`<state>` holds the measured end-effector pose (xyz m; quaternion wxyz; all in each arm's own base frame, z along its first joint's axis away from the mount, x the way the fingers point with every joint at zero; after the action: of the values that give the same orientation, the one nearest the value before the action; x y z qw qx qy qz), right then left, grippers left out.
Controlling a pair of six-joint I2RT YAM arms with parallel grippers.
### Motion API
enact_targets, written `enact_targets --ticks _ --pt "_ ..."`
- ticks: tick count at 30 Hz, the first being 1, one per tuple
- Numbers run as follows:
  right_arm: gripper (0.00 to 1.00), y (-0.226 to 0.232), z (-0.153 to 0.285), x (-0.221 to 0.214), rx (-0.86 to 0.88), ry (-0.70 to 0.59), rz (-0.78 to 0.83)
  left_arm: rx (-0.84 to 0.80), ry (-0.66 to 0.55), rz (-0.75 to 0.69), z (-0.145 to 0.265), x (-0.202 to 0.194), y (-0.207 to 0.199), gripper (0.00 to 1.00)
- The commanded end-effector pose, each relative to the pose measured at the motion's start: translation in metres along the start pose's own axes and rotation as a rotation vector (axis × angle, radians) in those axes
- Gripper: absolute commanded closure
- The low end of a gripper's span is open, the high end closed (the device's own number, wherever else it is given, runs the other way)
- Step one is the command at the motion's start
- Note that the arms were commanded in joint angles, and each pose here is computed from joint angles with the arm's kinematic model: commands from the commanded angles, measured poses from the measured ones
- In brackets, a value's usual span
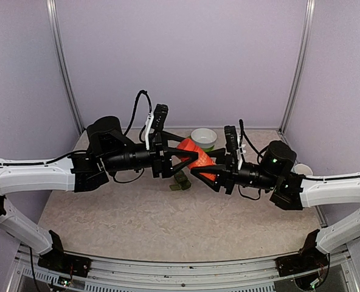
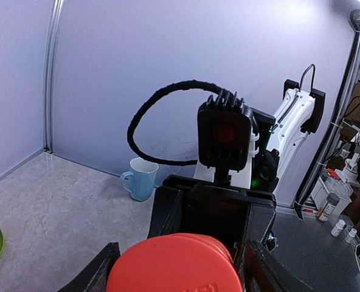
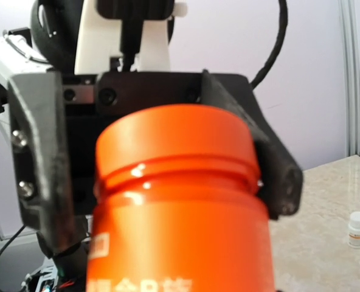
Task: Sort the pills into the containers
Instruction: Unscrew the lid of the pill bottle from the pill bottle.
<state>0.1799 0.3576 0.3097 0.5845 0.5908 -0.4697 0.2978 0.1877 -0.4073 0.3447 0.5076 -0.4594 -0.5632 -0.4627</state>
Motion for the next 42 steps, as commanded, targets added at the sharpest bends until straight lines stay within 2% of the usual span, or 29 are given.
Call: enact_targets --ticks 1,9,18,27,42 --pt "0.79 -0.018 0.011 0.029 -0.107 -0.118 0.013 -0.043 -0.040 -0.025 0.006 0.014 -0.017 0.36" --pt "0.79 -0.010 0.010 0.024 -0.056 -0.095 0.039 0.002 -0.053 -0.008 0.008 0.015 -0.010 0.44" --pt "0.79 -0.012 0.015 0.020 -0.068 -0.101 0.087 0.036 -0.089 0.057 0.015 0.021 -0.005 0.57" --pt "0.79 -0.025 0.014 0.006 -0.106 -0.087 0.170 0.191 -0.089 0.183 0.019 0.022 0.015 0.66" --pt "0.80 -0.054 0.009 0.000 -0.243 -0.055 0.299 0.396 -0.057 0.297 0.025 0.011 0.041 0.71"
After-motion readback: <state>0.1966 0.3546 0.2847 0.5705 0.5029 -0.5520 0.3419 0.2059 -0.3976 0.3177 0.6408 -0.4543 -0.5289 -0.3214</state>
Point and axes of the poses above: each gripper's point midway between its finger pads, its own z axis back along the fingers, its own y axis along the line the jaws close on, x = y × z, the point moved 1 cm from there along z, back along the fingers, and after that the axes turned 15 degrees about -z, right-handed, at the moved point
